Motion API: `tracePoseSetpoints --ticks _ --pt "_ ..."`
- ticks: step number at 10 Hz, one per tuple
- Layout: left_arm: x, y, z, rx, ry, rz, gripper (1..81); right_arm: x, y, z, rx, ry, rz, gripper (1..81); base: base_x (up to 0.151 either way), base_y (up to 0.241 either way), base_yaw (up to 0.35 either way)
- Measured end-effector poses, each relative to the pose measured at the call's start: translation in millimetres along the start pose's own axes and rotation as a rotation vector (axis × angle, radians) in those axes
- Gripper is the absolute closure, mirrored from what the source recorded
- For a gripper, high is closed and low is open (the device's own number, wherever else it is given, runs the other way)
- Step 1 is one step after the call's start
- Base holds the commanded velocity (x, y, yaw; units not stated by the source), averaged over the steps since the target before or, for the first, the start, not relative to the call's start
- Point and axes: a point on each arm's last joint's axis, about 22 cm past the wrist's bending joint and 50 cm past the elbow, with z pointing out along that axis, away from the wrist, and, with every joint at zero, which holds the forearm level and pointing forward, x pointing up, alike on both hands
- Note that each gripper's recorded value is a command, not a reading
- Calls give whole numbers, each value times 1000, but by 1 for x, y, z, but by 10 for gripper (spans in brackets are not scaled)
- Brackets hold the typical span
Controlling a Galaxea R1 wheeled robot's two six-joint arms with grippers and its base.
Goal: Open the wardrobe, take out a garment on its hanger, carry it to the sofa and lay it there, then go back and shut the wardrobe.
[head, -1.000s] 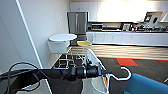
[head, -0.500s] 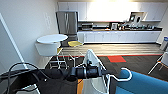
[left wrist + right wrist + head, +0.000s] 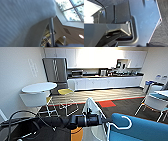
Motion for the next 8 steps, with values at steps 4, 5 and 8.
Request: tracePoseSetpoints --ticks 4,5,8 --pt "-1 -1 -1 2 0 -1 811 1 1 0 0 2 -1 10 0 0 -274" --pt "-1 -1 -1 2 1 -1 811 1 0 0 0 2 -1 10 0 0 -274" --pt "-3 -3 -1 2 1 0 811 1 1 0 -1 2 -1 10 0 0 -274"
